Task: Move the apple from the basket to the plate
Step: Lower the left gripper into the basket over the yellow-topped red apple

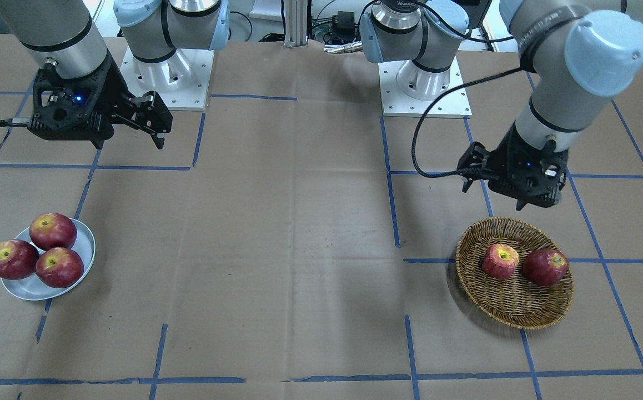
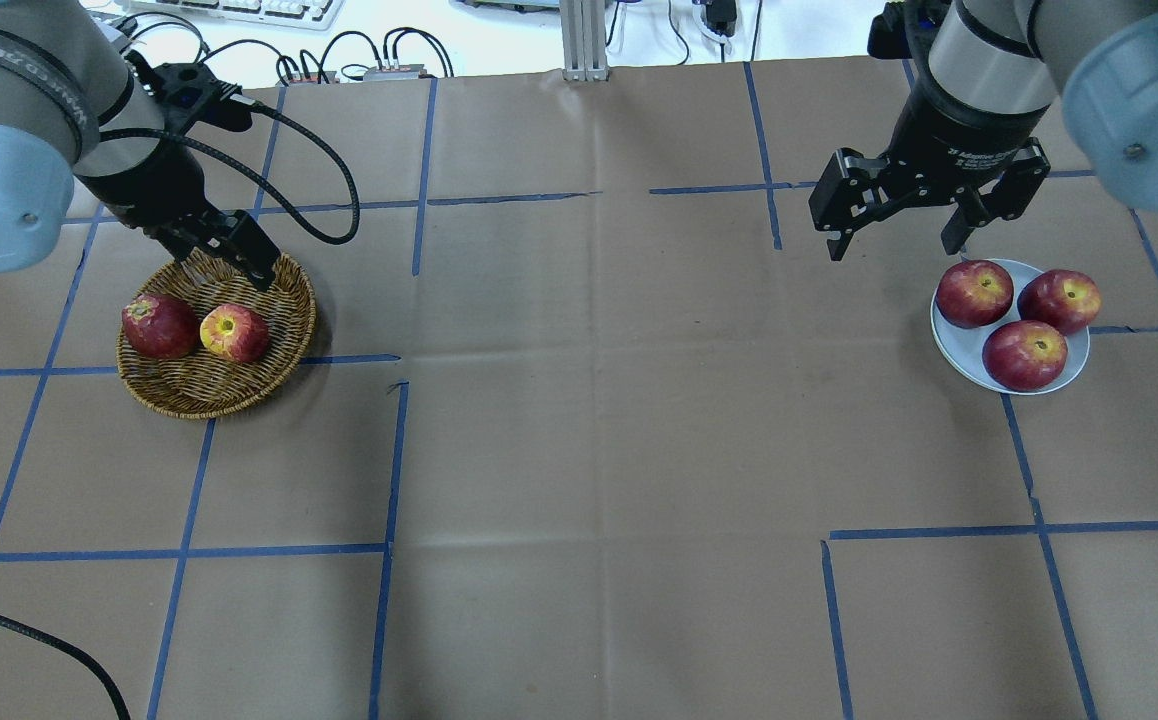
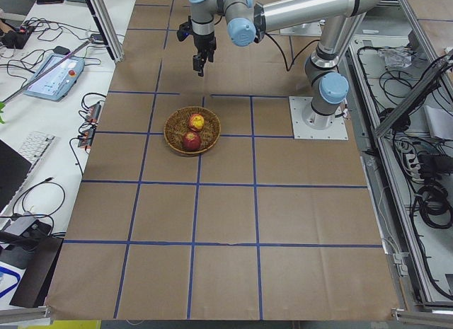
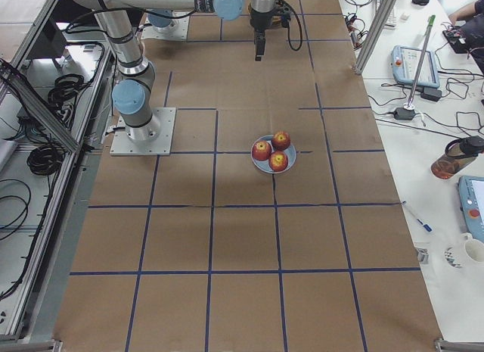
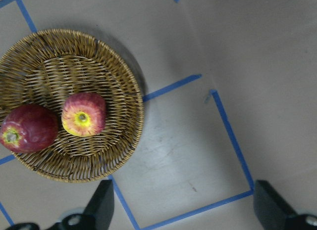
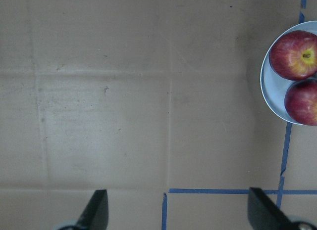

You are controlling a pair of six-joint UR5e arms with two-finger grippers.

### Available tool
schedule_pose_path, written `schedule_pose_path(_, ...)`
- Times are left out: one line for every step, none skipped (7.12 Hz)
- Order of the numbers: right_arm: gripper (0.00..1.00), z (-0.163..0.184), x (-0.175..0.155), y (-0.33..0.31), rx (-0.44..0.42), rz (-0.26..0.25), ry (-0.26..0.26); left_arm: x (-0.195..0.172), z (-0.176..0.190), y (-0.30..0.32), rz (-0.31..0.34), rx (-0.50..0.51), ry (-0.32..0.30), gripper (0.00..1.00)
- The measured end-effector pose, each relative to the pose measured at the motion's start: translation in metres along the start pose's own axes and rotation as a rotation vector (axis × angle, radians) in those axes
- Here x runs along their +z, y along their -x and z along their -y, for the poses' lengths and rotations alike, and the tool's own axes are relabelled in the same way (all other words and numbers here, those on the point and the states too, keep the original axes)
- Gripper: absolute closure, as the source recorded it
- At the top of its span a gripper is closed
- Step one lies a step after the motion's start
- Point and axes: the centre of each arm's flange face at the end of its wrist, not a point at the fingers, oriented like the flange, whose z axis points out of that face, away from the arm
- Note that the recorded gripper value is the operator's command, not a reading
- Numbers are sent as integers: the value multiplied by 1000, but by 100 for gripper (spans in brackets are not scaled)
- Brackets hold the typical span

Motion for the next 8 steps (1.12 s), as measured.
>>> schedule_pose_path(0, 0, 0, 0, 0, 0, 0, 26, 8, 24, -9, -14, 12, 1)
schedule_pose_path(0, 0, 0, 0, 0, 0, 0, 53, 17, 39, -15, -19, 23, 1)
schedule_pose_path(0, 0, 0, 0, 0, 0, 0, 80, 27, 51, -20, -13, 32, 1)
schedule_pose_path(0, 0, 0, 0, 0, 0, 1, 105, 33, 62, -28, -8, 42, 1)
schedule_pose_path(0, 0, 0, 0, -1, -1, 1, 123, 34, 72, -39, -15, 51, 1)
schedule_pose_path(0, 0, 0, 0, -1, -1, 1, 135, 33, 81, -47, -24, 60, 1)
schedule_pose_path(0, 0, 0, 0, 0, -1, 1, 142, 31, 88, -53, -33, 67, 1)
schedule_pose_path(0, 0, 0, 0, 0, -2, 1, 149, 27, 89, -61, -39, 78, 1)
